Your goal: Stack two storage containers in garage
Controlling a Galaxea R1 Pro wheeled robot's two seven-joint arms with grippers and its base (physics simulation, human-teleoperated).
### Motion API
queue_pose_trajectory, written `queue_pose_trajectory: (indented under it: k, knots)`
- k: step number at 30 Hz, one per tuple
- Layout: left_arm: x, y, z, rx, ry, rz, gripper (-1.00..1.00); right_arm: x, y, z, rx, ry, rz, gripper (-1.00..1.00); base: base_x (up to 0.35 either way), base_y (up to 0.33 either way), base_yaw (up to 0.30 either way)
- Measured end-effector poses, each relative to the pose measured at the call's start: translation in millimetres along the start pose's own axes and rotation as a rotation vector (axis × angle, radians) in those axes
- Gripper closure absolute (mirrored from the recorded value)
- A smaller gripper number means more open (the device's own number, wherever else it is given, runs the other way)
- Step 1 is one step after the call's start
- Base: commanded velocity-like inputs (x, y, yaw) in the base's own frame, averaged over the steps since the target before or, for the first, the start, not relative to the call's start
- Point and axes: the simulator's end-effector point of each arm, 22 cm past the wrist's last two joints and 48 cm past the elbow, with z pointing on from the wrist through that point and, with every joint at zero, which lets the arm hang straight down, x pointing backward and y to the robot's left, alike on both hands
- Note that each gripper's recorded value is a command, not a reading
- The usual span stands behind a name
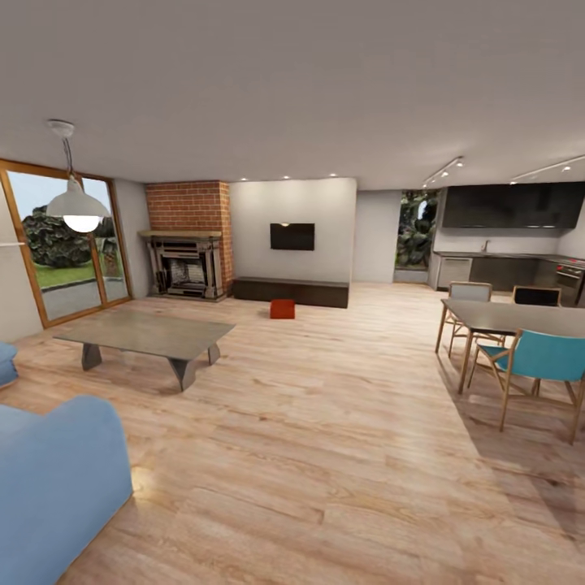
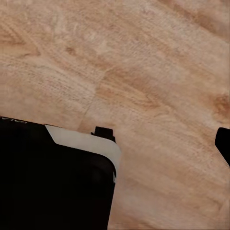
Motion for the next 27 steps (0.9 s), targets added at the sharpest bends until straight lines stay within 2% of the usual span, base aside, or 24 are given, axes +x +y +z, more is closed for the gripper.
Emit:
queue_pose_trajectory:
  k: [15,27]
  knots:
    - [0.0,0.0,0.0,0.000,0.000,0.000,-1.00,-0.1,-1.1,0.0,0.001,-0.001,0.000,-1.00,0.324,0.097,0.000]
    - [0.0,0.0,0.0,0.000,0.000,0.000,-1.00,-0.6,-1.1,0.0,0.002,-0.004,0.001,-1.00,0.324,0.006,-0.067]
